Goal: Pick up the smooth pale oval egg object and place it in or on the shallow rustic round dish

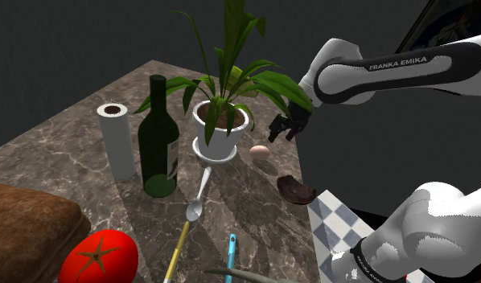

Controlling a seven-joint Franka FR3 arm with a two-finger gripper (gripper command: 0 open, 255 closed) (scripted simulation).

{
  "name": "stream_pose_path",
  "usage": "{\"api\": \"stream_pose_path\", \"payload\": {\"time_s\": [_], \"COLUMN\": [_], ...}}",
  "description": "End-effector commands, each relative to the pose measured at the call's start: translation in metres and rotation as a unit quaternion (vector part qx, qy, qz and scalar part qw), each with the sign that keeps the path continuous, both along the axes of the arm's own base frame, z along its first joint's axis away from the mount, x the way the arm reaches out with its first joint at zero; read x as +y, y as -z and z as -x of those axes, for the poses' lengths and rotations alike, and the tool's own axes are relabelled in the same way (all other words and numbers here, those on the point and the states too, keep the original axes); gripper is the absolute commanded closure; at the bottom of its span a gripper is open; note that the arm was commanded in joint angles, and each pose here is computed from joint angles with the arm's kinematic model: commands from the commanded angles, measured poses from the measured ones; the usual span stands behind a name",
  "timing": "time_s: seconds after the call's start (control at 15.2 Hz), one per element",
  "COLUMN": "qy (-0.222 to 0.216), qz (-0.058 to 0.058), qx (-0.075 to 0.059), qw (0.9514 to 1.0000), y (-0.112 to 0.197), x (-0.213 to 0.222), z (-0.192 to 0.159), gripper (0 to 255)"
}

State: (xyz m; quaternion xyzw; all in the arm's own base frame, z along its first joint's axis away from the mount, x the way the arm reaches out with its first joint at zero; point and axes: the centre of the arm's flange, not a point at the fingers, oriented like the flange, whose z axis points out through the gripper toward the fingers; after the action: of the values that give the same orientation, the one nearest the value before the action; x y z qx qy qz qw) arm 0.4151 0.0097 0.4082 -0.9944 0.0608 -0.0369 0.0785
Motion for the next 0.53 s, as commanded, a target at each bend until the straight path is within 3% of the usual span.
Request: {"api": "stream_pose_path", "payload": {"time_s": [0.0, 0.13, 0.46], "qy": [-0.003, -0.007, -0.007], "qz": [-0.008, -0.016, -0.016], "qx": [-0.002, -0.003, -0.003], "qw": [1.0, 0.9998, 0.9998], "y": [0.023, 0.044, 0.065], "x": [0.008, 0.016, 0.02], "z": [-0.014, -0.028, -0.03], "gripper": [0, 0, 0]}}
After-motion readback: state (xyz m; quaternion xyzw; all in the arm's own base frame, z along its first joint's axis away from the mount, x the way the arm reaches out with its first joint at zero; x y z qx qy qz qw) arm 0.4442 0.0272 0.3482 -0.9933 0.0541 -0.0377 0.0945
